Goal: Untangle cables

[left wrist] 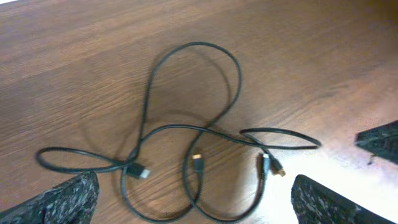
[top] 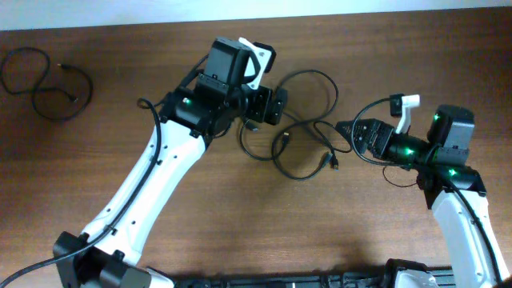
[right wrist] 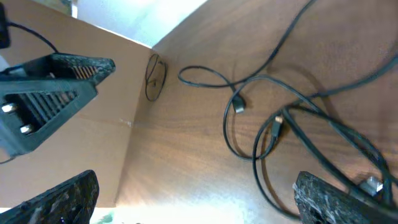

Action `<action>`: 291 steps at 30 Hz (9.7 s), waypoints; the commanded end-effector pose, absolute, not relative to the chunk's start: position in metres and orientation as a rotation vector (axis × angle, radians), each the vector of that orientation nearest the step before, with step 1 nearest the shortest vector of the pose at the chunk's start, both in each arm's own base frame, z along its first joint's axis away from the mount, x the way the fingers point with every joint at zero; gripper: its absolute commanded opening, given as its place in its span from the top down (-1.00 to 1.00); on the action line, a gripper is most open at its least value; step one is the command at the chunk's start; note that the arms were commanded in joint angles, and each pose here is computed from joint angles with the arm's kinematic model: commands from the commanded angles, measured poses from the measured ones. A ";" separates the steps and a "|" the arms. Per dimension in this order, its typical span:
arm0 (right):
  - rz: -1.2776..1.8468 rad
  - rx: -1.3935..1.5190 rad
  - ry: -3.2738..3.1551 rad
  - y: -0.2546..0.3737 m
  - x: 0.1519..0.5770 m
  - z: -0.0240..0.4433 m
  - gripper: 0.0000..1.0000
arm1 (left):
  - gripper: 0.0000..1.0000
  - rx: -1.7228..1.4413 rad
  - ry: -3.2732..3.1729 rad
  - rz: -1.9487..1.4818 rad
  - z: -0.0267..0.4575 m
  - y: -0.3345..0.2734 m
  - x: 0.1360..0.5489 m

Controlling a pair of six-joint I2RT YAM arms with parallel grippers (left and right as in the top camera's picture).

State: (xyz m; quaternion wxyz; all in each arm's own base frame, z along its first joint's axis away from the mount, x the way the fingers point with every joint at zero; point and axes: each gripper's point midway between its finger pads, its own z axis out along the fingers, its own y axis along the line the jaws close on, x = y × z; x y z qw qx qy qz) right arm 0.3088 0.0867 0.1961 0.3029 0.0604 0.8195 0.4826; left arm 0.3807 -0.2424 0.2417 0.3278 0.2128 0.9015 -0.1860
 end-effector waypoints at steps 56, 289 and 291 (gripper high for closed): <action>0.960 0.365 2.433 0.055 0.292 0.135 -0.97 | 1.00 -0.382 2.943 -1.367 0.076 -0.383 0.359; 1.779 -0.463 1.844 0.157 0.344 0.203 0.92 | -0.98 -1.633 3.117 -0.334 0.041 -0.250 0.327; 1.785 -0.475 1.846 0.157 0.342 0.203 0.92 | -0.99 -1.838 2.964 -0.174 0.029 -0.242 0.329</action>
